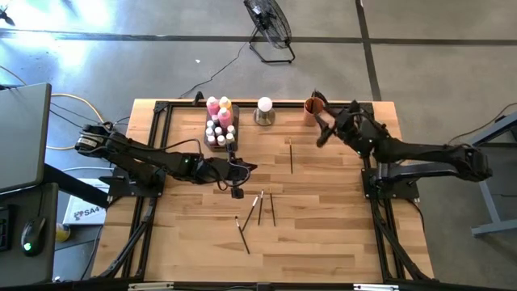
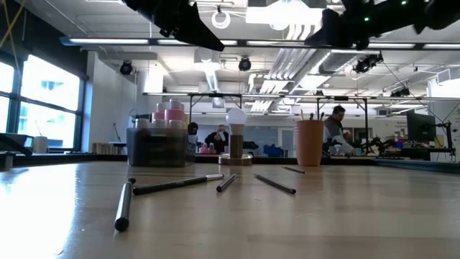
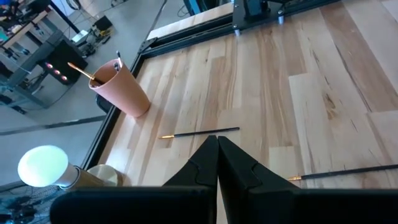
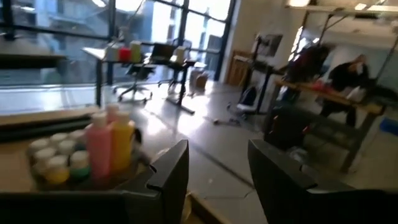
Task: Pick & Place Paint Supplies
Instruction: Put the orange paintbrush into the orange cup
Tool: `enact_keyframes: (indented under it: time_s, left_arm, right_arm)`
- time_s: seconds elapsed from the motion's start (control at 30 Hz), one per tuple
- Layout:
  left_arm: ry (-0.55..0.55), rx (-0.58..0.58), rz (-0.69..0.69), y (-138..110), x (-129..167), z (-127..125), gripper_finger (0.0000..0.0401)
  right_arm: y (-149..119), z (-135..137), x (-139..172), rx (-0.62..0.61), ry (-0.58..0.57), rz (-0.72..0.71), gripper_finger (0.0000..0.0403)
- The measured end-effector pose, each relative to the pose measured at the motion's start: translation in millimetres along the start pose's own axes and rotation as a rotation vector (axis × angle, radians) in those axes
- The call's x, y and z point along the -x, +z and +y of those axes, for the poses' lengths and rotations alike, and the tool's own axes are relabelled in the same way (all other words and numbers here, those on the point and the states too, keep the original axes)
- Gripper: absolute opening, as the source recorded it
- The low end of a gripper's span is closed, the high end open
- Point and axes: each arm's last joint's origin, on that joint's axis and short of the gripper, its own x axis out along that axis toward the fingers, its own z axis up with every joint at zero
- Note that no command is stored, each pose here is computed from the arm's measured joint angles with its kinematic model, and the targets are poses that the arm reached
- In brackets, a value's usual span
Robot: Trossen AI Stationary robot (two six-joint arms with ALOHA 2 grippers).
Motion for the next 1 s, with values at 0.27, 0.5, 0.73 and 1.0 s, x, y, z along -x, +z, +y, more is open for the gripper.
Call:
enact_keyframes:
  time_s: [0.27,0.5,0.73,1.0]
  left_arm:
    - [-0.084,-0.049,0.001,-1.6,0.1,-2.9,0.0001]
    - [-0.196,-0.067,0.015,-4.9,0.6,-6.7,0.0001]
    - [-0.193,-0.065,0.012,-4.6,0.5,-6.5,0.0001]
    - [-0.212,-0.045,-0.002,-3.3,0.6,-6.9,0.0001]
  right_arm:
    - [-6.8,9.0,35.3,-0.127,0.185,0.177,0.0160]
    - [-5.3,15.2,59.5,-0.280,0.421,0.247,0.0160]
    - [-1.1,22.5,71.3,-0.377,0.680,0.276,0.0160]
    - [0.9,30.1,79.5,-0.381,0.841,0.288,0.0160]
